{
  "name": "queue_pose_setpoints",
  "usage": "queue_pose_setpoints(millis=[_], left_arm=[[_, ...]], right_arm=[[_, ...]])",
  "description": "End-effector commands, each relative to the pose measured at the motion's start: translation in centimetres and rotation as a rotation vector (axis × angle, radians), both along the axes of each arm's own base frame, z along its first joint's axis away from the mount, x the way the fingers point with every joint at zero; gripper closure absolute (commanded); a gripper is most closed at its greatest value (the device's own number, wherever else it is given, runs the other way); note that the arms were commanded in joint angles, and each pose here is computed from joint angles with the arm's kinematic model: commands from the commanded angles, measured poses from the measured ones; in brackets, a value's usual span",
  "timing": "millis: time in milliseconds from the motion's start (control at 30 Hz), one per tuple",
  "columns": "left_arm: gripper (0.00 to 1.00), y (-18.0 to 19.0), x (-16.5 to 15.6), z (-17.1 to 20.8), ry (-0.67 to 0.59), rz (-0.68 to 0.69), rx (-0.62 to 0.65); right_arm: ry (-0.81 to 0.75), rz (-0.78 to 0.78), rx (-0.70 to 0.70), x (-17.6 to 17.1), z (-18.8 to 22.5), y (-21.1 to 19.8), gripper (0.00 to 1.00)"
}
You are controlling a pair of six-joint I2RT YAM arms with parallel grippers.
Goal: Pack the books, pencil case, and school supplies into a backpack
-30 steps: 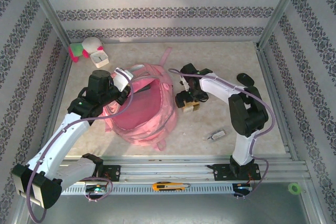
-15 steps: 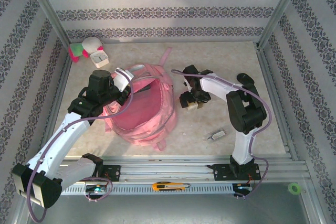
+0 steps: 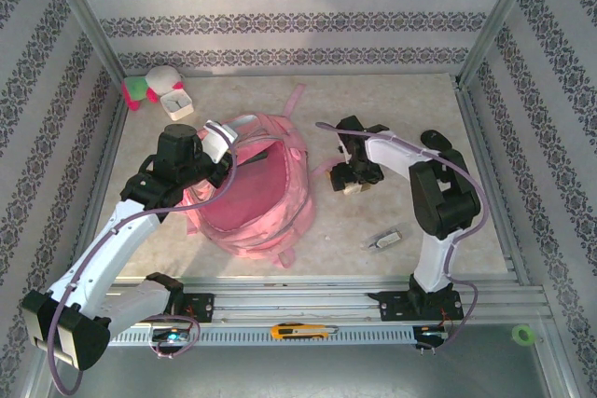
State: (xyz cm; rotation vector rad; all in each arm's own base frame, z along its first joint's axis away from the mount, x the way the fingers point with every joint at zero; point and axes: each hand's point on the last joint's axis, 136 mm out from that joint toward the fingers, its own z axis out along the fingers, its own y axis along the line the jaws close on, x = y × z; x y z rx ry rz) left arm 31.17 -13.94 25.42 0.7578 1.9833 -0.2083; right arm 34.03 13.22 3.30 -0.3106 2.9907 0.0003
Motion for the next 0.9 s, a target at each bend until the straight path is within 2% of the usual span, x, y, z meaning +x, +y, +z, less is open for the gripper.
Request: queue_pose_setpoints(millis=[0, 200, 300, 533, 733, 867], left_arm=[[0.99, -0.2, 0.5, 3.6, -0.072, 0.009, -0.089], [0.99, -1.2, 0.4, 4.6, -0.072, -0.025, -0.157], [0.99, -1.8, 0.4, 5.2, -0.066, -0.043, -0.205], [0.99, -2.9, 0.5, 6.8, -0.075, -0.074, -0.292], [0.99, -3.0, 0.7, 8.7, -0.106, -0.080, -0.306], [0.99, -2.9, 0.9, 9.7, -0.127, -0.076, -0.309]], right_arm=[[-0.113, -0.010, 0.037, -0.3, 5.3, 0.0, 0.16], [-0.291, 0.035, 0.197, -3.2, 14.0, 3.6, 0.16], [-0.322, 0.030, 0.333, -4.8, 16.8, 6.6, 0.17], [-0.271, 0.037, 0.555, -7.6, 17.6, 15.4, 0.17], [-0.253, 0.080, 0.670, -8.3, 17.6, 21.4, 0.17], [-0.219, 0.103, 0.755, -8.3, 16.9, 24.0, 0.17]])
